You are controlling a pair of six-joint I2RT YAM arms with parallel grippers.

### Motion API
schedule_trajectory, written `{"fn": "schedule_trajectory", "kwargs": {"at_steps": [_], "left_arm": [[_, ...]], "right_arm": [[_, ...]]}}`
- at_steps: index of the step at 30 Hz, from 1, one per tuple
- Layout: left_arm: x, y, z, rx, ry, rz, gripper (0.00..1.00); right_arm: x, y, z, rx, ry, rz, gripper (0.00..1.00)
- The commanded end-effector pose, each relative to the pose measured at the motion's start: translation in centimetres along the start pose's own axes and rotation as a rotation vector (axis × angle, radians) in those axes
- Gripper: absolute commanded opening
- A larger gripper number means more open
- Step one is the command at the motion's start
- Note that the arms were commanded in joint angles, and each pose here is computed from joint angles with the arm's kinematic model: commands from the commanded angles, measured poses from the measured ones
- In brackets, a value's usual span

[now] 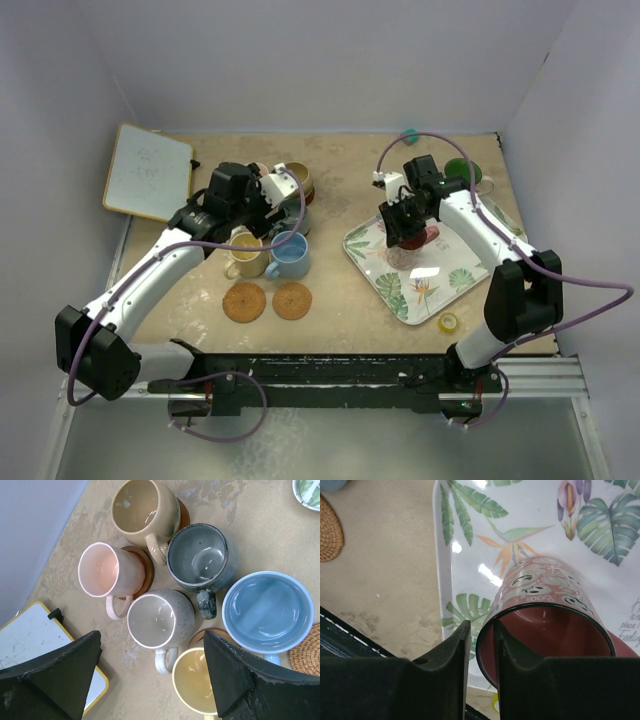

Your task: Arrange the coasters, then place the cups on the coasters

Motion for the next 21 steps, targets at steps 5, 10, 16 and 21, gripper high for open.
{"fn": "schedule_trajectory", "kwargs": {"at_steps": [5,10,16,21], "left_arm": [[0.6,1.9,-1.6,0.009,-0.053,-0.075,0.80],[0.8,2.0,-1.8,0.015,-0.063,-0.076,0.80],[1.1,1.9,-1.9,0.023,-0.071,-0.063,0.81],[1.3,1.7,-2.0,0.041,-0.081,-0.054,0.82]], "right_arm": [[0.7,1.3,-0.7,0.039,-0.046,-0.096,0.46],[4.1,2.0,-0.2,0.098,-0.122,-0.069,0.67],[6.7,1.1,0.4,0.144,-0.214,0.065,0.91],[7.8,-0.5,0.5,0.221,-0.224,0.133,1.00]]}}
Point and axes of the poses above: each gripper's point midway between its finger pads, its own x axis back along the fingers, its own y axis along the line the jaws close on, z = x × y, the point moved 9 cm from there along x, back along the fingers, and after that the axes turned 11 degrees about -x, right-handed, at the moved point
